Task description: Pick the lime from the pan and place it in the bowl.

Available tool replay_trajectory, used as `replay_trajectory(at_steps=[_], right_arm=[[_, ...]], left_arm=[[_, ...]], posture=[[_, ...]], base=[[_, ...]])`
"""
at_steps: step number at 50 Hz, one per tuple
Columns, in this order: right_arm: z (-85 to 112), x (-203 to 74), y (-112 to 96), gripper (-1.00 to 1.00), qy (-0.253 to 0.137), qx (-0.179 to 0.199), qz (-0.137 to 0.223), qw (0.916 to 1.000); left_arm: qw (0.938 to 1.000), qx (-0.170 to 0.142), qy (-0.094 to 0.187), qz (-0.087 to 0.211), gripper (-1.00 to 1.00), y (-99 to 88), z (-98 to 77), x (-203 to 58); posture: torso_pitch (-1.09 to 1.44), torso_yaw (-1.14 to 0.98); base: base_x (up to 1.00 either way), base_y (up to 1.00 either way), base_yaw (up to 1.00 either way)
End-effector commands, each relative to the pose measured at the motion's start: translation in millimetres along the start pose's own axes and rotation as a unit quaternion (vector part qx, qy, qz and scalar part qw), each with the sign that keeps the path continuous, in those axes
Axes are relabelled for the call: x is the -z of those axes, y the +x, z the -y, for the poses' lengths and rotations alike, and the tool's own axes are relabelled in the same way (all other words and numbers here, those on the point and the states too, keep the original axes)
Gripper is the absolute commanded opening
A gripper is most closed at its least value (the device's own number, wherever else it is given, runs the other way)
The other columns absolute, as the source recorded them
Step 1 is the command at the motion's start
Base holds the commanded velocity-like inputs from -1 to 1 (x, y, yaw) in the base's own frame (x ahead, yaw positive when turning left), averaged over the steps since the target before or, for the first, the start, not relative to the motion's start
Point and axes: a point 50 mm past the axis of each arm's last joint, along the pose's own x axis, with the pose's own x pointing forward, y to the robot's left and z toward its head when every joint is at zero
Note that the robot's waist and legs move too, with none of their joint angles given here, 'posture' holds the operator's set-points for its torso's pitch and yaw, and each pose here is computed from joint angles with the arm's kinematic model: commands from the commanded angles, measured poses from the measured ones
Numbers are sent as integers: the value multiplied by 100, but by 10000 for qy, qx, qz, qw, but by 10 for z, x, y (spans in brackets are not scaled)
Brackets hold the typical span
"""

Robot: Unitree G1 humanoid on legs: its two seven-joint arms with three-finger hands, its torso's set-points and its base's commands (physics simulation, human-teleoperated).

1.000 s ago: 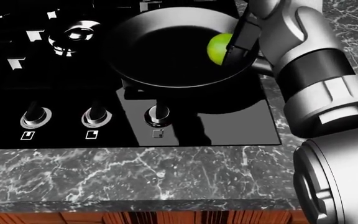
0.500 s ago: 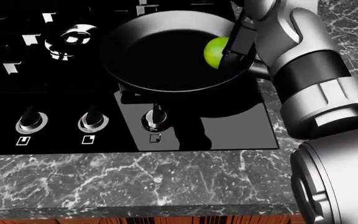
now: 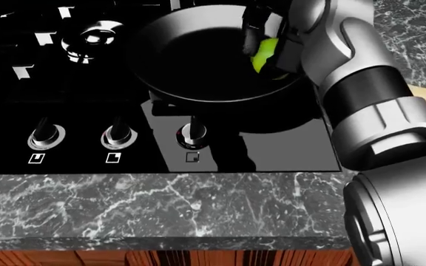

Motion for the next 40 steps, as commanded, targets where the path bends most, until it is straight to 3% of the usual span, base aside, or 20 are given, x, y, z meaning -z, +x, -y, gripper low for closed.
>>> replay_trajectory(at_steps=[1,11,15,20,27,31,34,36,40], right_arm=[[218,-119,-83,-100,-53,360,209,9991],[580,-311,-245,-100,119,910,588,9940],[868,-462,-409,-100,319,1398,952,9851],[1068,-528,-542,-100,373,1657,1092,9794],[1204,-462,-639,-100,573,1581,1077,9799],[1316,-395,-734,-100,991,1499,1000,9786],[1388,-349,-811,-100,1284,1356,1131,9759],[1398,-285,-819,-100,1716,1308,1170,9694],[1415,-220,-834,-100,1937,1298,1176,9653]], left_arm=[[9987,-135,-29,484,100,-41,-79,-242],[9987,-148,-39,488,100,-41,-85,-244],[9987,-164,-45,487,100,-38,-100,-242],[9986,-175,-51,491,100,-39,-115,-248],[9986,-220,-52,485,100,-45,-161,-253],[9985,-223,-47,500,100,-42,-163,-282],[9984,-223,-50,510,100,-38,-161,-301],[9984,-231,-54,512,100,-34,-167,-313],[9983,-267,-59,523,100,-26,-197,-341]], posture=[[0,0],[0,0],[0,0],[0,0],[0,0],[0,0],[0,0],[0,0],[0,0]], base=[[0,0,0],[0,0,0],[0,0,0],[0,0,0],[0,0,0],[0,0,0],[0,0,0],[0,0,0],[0,0,0]])
